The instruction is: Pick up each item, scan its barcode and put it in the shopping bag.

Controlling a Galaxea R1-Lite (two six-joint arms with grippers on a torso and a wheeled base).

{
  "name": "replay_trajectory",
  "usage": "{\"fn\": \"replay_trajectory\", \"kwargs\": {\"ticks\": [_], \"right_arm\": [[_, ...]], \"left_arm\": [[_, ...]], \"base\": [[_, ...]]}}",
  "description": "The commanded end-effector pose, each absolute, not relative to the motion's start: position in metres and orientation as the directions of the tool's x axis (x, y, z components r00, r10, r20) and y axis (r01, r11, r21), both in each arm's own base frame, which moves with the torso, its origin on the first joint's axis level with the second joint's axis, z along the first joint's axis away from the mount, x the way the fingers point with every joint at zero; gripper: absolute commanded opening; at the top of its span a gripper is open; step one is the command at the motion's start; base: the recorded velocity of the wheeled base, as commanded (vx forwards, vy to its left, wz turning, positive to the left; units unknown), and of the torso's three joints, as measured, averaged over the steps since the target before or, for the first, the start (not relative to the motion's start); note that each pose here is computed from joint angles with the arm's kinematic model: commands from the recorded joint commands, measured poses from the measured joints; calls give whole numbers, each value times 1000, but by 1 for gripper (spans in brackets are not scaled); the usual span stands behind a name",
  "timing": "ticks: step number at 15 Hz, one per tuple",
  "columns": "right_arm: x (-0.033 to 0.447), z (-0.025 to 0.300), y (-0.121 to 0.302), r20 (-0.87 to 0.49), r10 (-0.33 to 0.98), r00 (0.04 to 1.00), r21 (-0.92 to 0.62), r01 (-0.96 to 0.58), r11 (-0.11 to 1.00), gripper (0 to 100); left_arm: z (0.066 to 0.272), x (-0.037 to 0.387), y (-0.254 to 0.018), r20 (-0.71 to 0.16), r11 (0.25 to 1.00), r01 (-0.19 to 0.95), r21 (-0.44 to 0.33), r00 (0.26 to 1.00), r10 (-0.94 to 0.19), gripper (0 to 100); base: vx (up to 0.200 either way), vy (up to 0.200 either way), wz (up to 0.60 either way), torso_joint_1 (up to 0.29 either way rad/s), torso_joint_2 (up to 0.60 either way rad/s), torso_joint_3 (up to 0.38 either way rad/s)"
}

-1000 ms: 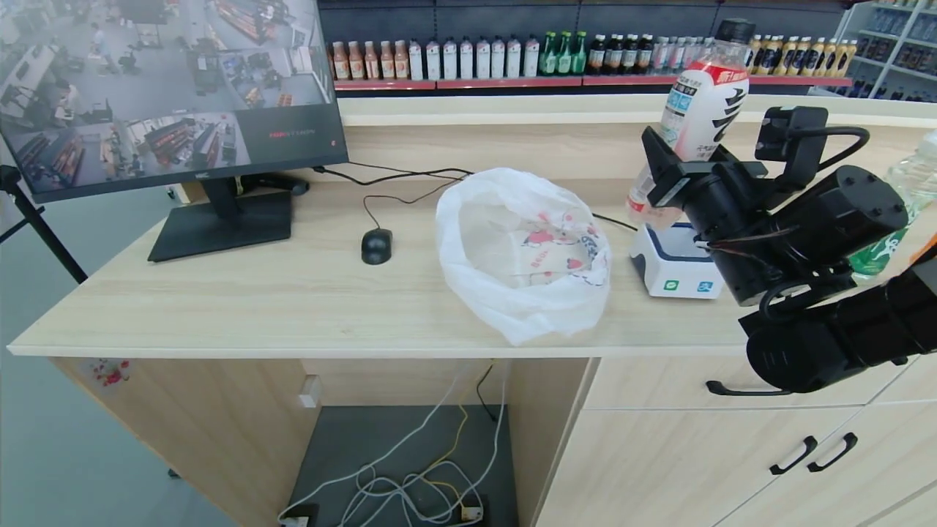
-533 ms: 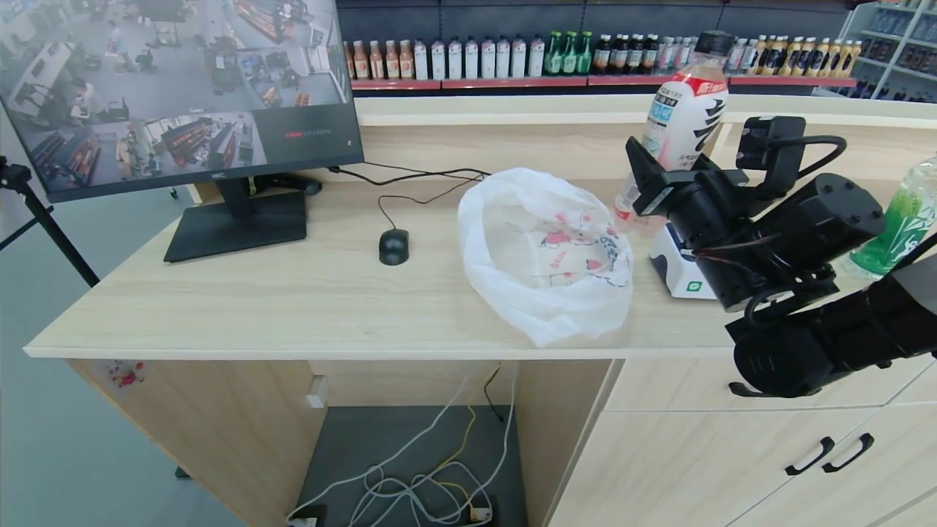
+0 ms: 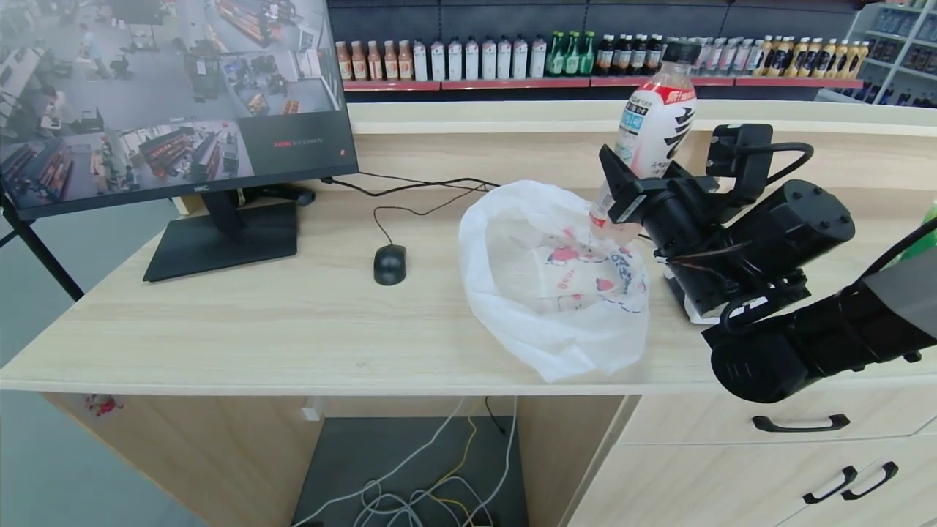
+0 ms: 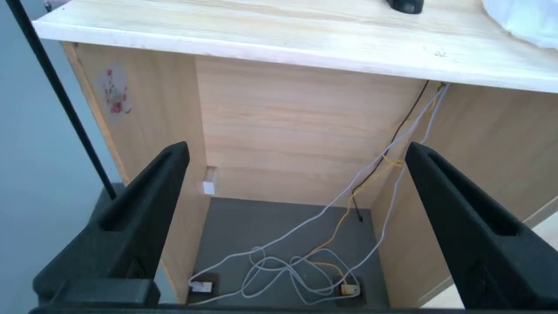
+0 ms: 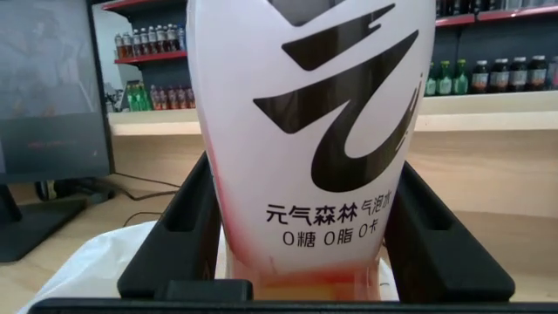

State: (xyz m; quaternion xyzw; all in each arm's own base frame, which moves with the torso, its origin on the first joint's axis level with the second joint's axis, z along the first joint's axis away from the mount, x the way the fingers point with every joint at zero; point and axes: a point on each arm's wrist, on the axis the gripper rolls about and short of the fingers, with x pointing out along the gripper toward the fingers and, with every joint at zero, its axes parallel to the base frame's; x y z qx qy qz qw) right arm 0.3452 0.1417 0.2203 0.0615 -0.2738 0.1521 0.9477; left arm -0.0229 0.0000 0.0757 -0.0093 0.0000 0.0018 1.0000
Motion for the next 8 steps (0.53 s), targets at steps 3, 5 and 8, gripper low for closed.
{"fn": "replay_trajectory", "kwargs": {"ticks": [3,5,8], "right_arm": [[339,217,159,531,297,794,24,-365,931,0],[334,213,175,524,327,786,24,-398,917,0],[335,196,198,489,332,807,40,-401,915,0]], "left_arm": [[75,-23,0,-2,1000,-5,-20,1000,5,100],[76,-23,0,0,1000,-5,-20,1000,5,100],[76,-23,0,0,1000,-5,-20,1000,5,100]], "base": [[0,0,0,0,0,0],[0,0,0,0,0,0],[0,0,0,0,0,0]]}}
